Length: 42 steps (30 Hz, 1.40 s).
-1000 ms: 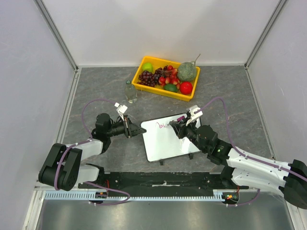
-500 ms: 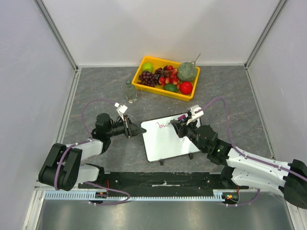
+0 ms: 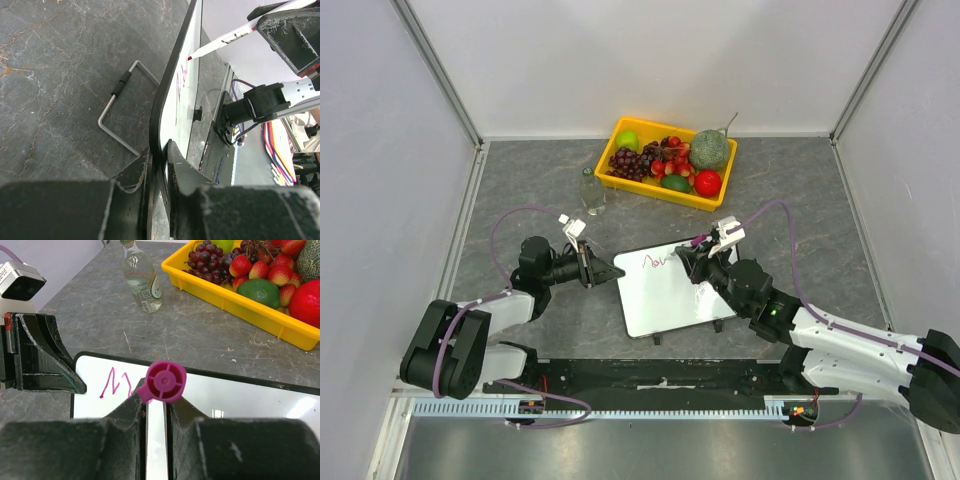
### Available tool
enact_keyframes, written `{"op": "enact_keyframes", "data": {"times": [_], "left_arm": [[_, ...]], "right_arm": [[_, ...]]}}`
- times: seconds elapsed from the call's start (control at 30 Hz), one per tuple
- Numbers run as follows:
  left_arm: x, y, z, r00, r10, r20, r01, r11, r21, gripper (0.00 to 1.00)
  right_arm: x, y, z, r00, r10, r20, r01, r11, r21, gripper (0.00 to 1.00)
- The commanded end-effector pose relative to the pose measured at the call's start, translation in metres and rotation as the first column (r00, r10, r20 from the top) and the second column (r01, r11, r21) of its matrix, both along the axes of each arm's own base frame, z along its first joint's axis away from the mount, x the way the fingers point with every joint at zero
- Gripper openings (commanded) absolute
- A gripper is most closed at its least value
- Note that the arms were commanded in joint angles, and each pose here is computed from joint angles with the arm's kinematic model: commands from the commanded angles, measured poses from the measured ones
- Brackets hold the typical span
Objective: Write a sentence on the whiteboard
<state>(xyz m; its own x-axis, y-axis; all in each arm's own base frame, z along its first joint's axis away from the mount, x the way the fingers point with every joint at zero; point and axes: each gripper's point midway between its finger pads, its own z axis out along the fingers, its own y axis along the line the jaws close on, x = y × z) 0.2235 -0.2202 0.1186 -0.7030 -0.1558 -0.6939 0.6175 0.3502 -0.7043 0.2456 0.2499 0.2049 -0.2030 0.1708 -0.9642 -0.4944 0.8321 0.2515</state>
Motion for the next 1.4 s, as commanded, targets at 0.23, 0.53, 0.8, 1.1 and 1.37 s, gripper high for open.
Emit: {"op": "enact_keyframes", "data": {"times": [0.23, 0.53, 0.8, 1.1, 1.37], "left_arm": [[-0.001, 0.001, -0.005, 0.998, -0.016, 0.061, 0.014, 0.999, 0.037, 0.02], [0.0, 0.001, -0.006, 0.998, -0.016, 0.058, 0.014, 0.999, 0.037, 0.02], [-0.001, 0.001, -0.006, 0.998, -0.016, 0.057, 0.014, 0.999, 0.037, 0.02], [0.0, 0.001, -0.006, 0.998, -0.014, 0.057, 0.012, 0.999, 0.037, 0.02], [0.0, 0.001, -0.006, 0.998, -0.014, 0.058, 0.012, 0.999, 0.037, 0.02]], "right_arm": [[0.007, -0.005, 0.028, 0.998, -0.043, 0.035, 0.04, 0.997, 0.064, 0.0], [0.001, -0.012, 0.038, 0.998, -0.041, 0.046, 0.037, 0.995, 0.091, 0.0], [0.001, -0.004, 0.017, 1.0, -0.011, 0.008, 0.011, 0.998, 0.056, 0.0], [0.002, -0.005, 0.005, 1.0, -0.013, -0.011, 0.014, 0.999, 0.044, 0.0], [-0.001, -0.007, -0.001, 1.0, -0.012, -0.021, 0.013, 0.999, 0.032, 0.0]]}}
